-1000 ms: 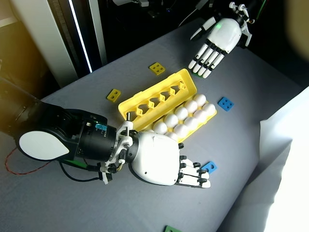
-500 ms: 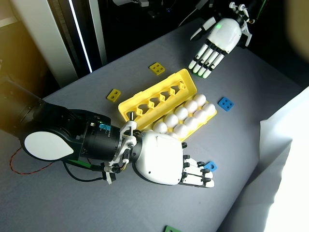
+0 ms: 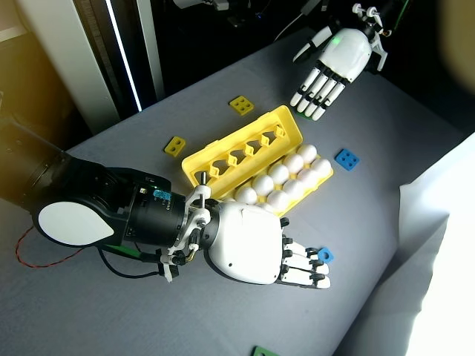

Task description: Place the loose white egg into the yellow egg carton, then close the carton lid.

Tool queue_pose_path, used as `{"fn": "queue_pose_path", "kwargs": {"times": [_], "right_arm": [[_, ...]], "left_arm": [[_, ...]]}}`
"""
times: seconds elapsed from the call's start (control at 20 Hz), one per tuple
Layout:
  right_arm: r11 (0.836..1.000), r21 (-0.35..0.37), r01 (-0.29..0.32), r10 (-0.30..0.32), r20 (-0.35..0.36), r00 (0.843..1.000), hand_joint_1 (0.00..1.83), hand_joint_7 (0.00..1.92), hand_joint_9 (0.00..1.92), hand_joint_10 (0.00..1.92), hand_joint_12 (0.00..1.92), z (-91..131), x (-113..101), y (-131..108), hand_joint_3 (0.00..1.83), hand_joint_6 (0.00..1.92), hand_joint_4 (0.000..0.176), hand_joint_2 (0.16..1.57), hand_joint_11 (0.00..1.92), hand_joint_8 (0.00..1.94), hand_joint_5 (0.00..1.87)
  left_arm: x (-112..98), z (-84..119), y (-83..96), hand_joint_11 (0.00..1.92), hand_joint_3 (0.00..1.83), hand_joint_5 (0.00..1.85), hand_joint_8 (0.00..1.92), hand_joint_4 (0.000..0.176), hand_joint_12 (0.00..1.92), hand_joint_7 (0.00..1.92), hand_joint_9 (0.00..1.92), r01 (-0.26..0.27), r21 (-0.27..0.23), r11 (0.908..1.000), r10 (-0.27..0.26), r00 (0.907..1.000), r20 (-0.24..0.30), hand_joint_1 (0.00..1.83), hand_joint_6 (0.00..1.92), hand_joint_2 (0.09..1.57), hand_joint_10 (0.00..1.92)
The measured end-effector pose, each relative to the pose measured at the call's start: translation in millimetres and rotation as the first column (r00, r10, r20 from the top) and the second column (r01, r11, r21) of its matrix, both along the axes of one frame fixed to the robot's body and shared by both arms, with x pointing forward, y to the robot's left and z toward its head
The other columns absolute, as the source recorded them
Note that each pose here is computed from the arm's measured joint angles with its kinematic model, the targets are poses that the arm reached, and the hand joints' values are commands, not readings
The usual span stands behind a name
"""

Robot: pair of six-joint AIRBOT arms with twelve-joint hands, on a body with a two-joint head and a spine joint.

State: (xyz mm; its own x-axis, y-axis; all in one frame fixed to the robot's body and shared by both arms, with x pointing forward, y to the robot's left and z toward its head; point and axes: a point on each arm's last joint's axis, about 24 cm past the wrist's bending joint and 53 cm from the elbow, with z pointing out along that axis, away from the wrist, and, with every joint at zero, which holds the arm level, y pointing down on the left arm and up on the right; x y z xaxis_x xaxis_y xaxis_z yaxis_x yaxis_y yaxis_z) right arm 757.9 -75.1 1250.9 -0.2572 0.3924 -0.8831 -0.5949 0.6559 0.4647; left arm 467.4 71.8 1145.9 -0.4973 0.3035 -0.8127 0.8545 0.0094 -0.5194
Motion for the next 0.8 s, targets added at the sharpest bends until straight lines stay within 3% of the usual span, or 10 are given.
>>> {"fn": "queue_pose_path", "kwargs": {"times": [0.3, 0.35, 0.7, 0.8], "right_arm": [[1.0, 0.013, -0.001, 0.001, -0.002, 1.0, 0.57, 0.13, 0.0, 0.0, 0.0, 1.6, -0.1, 0.1, 0.0, 0.0, 0.176, 0.75, 0.0, 0.0, 0.72], [1.0, 0.014, -0.003, 0.003, -0.001, 1.0, 0.56, 0.12, 0.0, 0.0, 0.0, 1.6, -0.3, 1.1, 0.0, 0.0, 0.176, 0.74, 0.0, 0.0, 0.7], [1.0, 0.014, -0.007, 0.007, -0.002, 1.0, 0.53, 0.1, 0.0, 0.0, 0.0, 1.3, -0.8, 3.5, 0.0, 0.0, 0.176, 0.74, 0.0, 0.0, 0.62], [1.0, 0.014, -0.005, 0.005, -0.001, 1.0, 0.48, 0.09, 0.0, 0.0, 0.0, 1.7, -0.7, 2.8, 0.0, 0.0, 0.176, 0.75, 0.0, 0.0, 0.54]], "left_arm": [[-2.2, -0.9, -3.6, 0.0, 0.0, 0.03, 0.0, 0.0, 0.0, 0.05, 0.01, 0.005, -0.001, 1.0, -0.005, 1.0, -0.003, 0.0, 0.0, 1.27, 0.0], [-4.2, -0.7, -5.0, 0.01, 0.0, 0.11, 0.01, 0.0, 0.01, 0.13, 0.09, 0.009, -0.003, 1.0, -0.009, 0.9999, -0.005, 0.0, 0.01, 1.28, 0.01], [-9.2, -0.6, -7.7, 0.0, 0.0, 0.05, 0.0, 0.0, 0.0, 0.08, 0.03, 0.021, -0.005, 0.9998, -0.021, 0.9997, -0.008, 0.0, 0.0, 1.28, 0.0], [-9.0, -0.6, -7.7, 0.0, 0.0, 0.11, 0.01, 0.0, 0.0, 0.13, 0.09, 0.021, -0.005, 0.9998, -0.021, 0.9998, -0.007, 0.0, 0.01, 1.27, 0.01]]}}
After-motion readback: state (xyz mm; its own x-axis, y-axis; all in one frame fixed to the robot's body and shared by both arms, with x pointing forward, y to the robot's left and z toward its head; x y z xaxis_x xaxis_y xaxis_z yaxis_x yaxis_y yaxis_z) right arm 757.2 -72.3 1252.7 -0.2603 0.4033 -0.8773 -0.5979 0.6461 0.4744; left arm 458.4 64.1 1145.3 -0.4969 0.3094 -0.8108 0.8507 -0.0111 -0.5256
